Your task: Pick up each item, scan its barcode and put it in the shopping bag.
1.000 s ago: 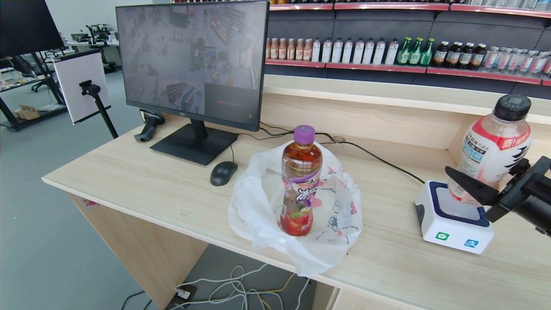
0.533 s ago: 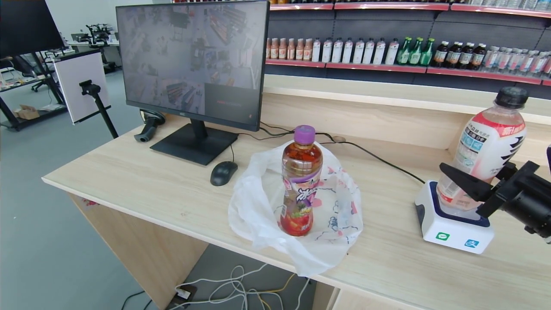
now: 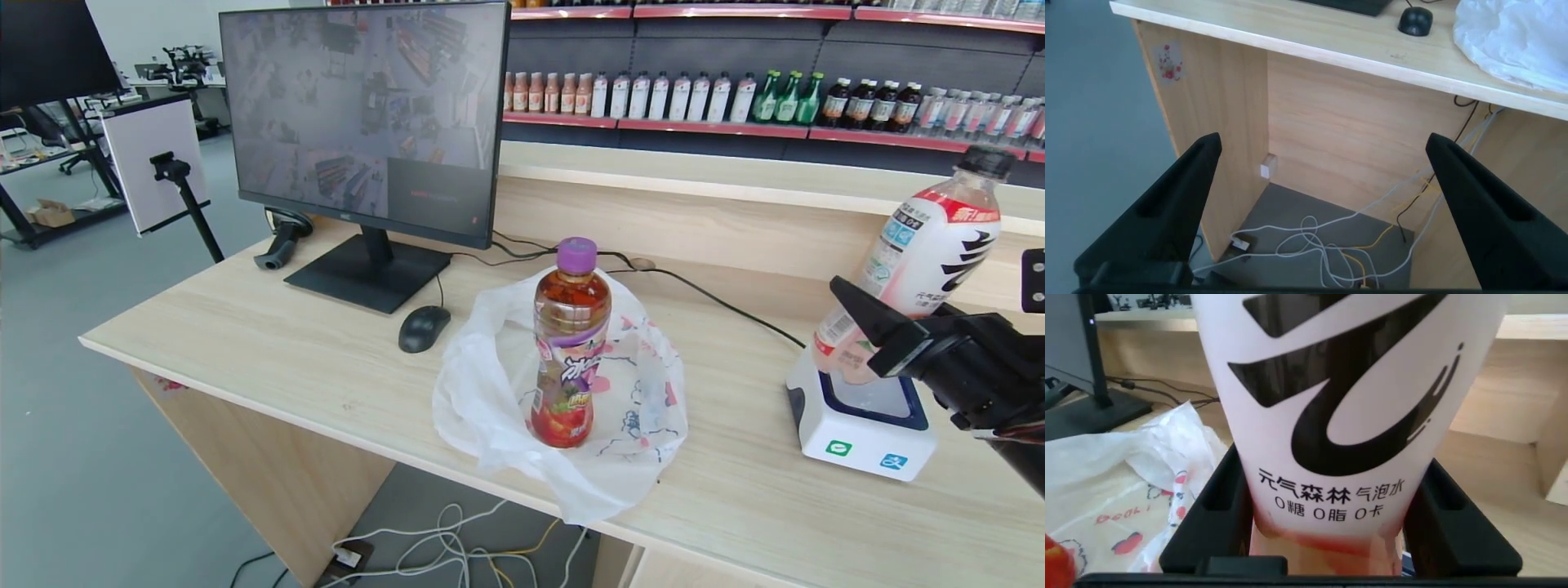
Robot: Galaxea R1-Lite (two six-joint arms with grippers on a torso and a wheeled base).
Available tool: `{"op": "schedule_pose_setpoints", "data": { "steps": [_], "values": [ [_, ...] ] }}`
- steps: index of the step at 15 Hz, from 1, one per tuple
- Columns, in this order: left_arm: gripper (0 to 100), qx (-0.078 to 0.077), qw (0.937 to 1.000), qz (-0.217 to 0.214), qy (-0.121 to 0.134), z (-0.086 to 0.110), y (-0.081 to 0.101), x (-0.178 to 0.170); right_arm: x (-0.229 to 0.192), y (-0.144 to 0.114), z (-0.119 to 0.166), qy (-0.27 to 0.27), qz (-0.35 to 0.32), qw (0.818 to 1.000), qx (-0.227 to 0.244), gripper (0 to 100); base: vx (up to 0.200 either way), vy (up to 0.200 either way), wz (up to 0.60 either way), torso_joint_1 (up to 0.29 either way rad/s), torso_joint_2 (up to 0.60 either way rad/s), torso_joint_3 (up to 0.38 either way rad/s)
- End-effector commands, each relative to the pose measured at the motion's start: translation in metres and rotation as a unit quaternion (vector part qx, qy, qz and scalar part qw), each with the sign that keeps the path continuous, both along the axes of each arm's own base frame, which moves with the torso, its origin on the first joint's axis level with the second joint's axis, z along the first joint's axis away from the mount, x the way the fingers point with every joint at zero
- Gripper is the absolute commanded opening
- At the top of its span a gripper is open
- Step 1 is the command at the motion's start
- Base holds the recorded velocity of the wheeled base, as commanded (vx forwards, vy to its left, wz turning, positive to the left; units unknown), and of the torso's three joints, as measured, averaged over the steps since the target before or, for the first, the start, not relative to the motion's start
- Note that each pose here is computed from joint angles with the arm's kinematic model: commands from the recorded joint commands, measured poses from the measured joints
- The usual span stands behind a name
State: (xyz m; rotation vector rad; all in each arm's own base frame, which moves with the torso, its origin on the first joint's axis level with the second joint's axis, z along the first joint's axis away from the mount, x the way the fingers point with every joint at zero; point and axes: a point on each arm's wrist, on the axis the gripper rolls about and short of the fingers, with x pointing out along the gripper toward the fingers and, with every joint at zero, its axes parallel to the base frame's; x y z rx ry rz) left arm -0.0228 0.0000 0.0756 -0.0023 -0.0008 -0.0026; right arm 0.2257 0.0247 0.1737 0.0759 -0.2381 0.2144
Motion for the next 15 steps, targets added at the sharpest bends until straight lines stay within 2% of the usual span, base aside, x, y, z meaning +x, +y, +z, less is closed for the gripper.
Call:
{"op": "schedule_pose_setpoints", "data": {
  "steps": [1,6,11,15],
  "values": [
    [100,0.0,1.0,0.001,0.0,0.0,0.0,0.0,0.003,0.011,-0.002,0.005,0.02,1.0,0.0,0,0.0,0.0,0.0,0.0,0.0,0.0],
    [100,0.0,1.0,0.001,0.0,0.0,0.0,0.0,0.009,0.012,0.001,-0.003,0.021,1.0,0.004,0,0.0,0.0,0.0,0.0,0.0,0.0],
    [100,0.0,1.0,0.001,0.0,0.0,0.0,0.0,0.013,0.012,0.006,-0.015,0.02,1.0,0.004,0,0.0,0.0,0.6,0.005,0.0,0.003],
    [100,0.0,1.0,0.0,0.0,0.0,0.0,0.0,0.017,0.013,0.005,-0.015,0.02,1.0,0.004,0,0.0,0.0,0.0,0.0,0.0,0.0]
  ]
}}
